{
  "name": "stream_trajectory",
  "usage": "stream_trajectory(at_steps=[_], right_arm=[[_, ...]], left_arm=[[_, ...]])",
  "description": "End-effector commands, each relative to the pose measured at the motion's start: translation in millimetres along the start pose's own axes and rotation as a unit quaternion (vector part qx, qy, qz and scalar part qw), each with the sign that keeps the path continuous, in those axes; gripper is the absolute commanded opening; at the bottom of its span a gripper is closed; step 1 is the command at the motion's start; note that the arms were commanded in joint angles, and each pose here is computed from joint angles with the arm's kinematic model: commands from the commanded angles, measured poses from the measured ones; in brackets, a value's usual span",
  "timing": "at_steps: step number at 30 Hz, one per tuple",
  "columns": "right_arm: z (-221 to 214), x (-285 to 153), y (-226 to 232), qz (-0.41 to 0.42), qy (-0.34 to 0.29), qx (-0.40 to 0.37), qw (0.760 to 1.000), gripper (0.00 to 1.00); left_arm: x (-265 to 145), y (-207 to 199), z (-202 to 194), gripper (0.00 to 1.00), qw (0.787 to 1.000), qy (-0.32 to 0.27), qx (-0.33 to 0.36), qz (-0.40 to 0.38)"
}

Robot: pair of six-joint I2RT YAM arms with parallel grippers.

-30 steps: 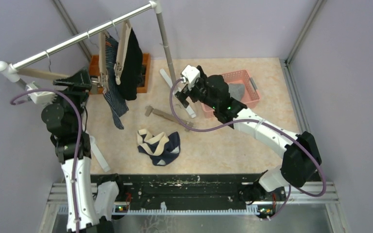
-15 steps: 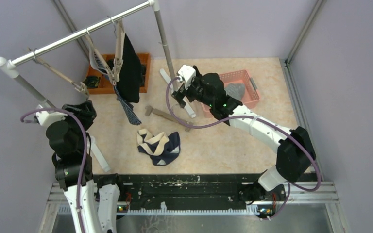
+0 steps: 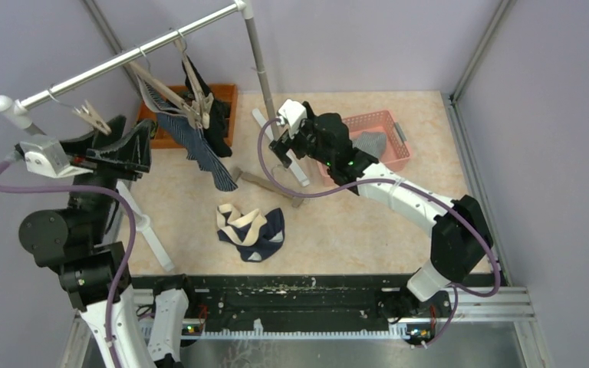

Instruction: Remove the underwear clipped to the hanger

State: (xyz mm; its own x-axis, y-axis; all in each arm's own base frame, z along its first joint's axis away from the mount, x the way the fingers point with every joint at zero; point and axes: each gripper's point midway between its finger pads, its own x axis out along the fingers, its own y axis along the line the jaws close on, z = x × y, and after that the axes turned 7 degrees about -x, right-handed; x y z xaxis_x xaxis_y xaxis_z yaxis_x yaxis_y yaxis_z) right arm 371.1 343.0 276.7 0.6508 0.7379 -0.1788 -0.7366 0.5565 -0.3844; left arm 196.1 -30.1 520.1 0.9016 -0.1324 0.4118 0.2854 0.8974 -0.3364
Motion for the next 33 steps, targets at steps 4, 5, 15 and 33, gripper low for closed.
stream_trajectory(at_steps=[4, 5, 15, 33], right_arm=[[23, 7, -14, -0.026, -0.034, 0.02, 0.999, 0.96], [22, 7, -14, -0.025, -0.034, 0.024, 0.999, 0.96], [16, 12, -5, -0.013, -0.036, 0.044, 0.998, 0.96], [13, 15, -4, -0.006, -0.024, 0.042, 0.999, 0.96]], left_arm=[[3, -89, 52, 0.62, 0.972, -0.064, 0.043, -0.224], [2, -92, 57, 0.62, 0.97, -0.075, 0.046, -0.228], [13, -56, 69, 0.65, 0.978, -0.146, 0.009, -0.148], [60, -6, 37, 0.66, 0.984, -0.131, -0.068, -0.103]])
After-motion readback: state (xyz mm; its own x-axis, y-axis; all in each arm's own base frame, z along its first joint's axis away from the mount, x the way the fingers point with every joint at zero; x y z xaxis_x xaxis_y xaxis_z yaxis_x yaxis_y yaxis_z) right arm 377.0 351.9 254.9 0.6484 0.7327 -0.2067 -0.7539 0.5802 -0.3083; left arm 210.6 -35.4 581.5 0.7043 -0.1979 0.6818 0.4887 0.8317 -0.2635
